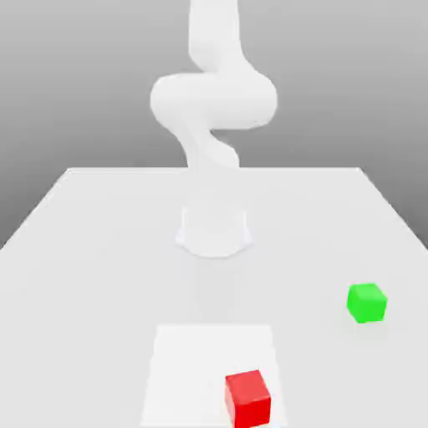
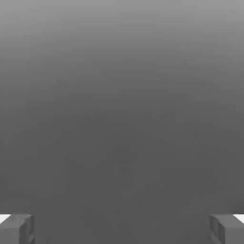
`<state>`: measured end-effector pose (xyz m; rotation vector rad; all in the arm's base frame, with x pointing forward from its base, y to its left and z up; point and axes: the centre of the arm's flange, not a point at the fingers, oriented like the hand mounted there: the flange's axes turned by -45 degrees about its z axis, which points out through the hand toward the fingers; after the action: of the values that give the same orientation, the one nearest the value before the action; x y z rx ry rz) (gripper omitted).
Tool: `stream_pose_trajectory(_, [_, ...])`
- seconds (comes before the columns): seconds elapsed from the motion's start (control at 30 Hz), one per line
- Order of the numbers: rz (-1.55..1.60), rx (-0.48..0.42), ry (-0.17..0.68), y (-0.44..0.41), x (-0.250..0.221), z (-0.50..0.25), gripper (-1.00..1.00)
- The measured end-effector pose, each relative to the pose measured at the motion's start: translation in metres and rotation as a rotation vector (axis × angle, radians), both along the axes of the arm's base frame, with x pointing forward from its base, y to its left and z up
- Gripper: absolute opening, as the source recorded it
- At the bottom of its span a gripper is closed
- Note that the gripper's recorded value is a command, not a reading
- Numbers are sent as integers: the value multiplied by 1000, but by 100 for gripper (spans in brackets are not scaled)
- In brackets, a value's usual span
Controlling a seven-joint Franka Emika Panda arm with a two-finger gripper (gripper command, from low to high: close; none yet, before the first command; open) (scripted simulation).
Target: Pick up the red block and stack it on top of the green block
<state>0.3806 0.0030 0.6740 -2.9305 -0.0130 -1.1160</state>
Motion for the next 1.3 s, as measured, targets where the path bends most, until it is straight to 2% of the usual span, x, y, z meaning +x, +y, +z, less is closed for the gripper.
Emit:
stream_pose_trajectory(0.2, [52, -20, 176, 10, 67, -101, 0])
stream_pose_trajectory(0.43, [112, -45, 375, 23, 111, -231, 0])
stream_pose_trajectory(0.6, [158, -65, 517, 33, 119, -327, 0])
stream_pose_trajectory(0.8, [210, -88, 688, 41, 104, -441, 0])
stream_pose_trajectory(0.97, [221, -93, 722, 42, 99, -512, 0])
stream_pose_trajectory(1.0, [221, -93, 723, 42, 98, -523, -100])
stream_pose_trajectory(1.2, [221, -93, 723, 43, 98, -529, -100])
stream_pose_trajectory(1.3, [221, -93, 724, 43, 99, -506, -100])
